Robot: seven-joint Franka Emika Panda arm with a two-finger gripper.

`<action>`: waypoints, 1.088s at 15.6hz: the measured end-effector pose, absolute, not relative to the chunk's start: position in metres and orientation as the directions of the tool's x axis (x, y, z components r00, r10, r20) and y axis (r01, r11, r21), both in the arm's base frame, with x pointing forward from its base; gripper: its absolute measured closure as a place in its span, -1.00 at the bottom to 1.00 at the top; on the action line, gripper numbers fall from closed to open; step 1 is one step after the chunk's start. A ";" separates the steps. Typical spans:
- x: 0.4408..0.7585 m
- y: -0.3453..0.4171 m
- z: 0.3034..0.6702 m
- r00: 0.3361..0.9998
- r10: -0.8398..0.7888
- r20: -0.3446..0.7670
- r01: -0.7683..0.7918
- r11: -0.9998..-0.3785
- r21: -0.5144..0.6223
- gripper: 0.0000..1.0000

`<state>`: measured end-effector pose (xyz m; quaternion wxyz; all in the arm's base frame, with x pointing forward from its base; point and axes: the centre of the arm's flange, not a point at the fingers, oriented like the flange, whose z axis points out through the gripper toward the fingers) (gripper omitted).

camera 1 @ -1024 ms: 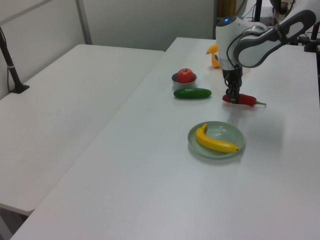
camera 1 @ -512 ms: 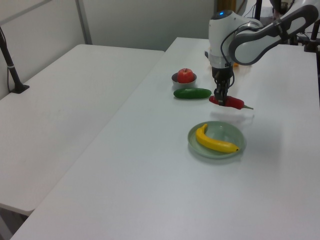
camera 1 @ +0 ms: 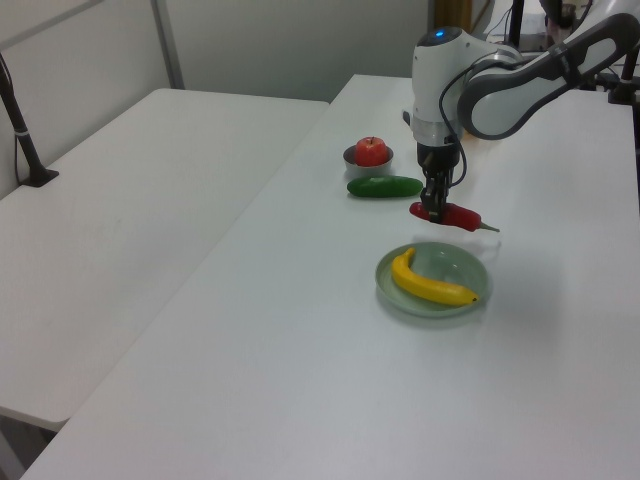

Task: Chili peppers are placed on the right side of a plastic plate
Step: 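Carry the held chili pepper toward the plate and lower it beside the banana, then open the gripper to release the chili pepper and lift away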

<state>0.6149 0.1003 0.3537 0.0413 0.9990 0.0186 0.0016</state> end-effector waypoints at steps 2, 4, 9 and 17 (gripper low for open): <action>0.616 0.103 0.352 0.999 0.031 0.015 0.030 -0.997 0.078 0.39; 0.616 0.103 0.349 1.000 0.028 0.015 0.027 -0.997 0.077 0.37; 0.615 0.106 0.345 0.999 0.031 0.008 0.030 -0.997 0.077 -0.57; 0.617 0.109 0.369 0.998 0.034 0.050 0.030 -0.997 0.074 -1.00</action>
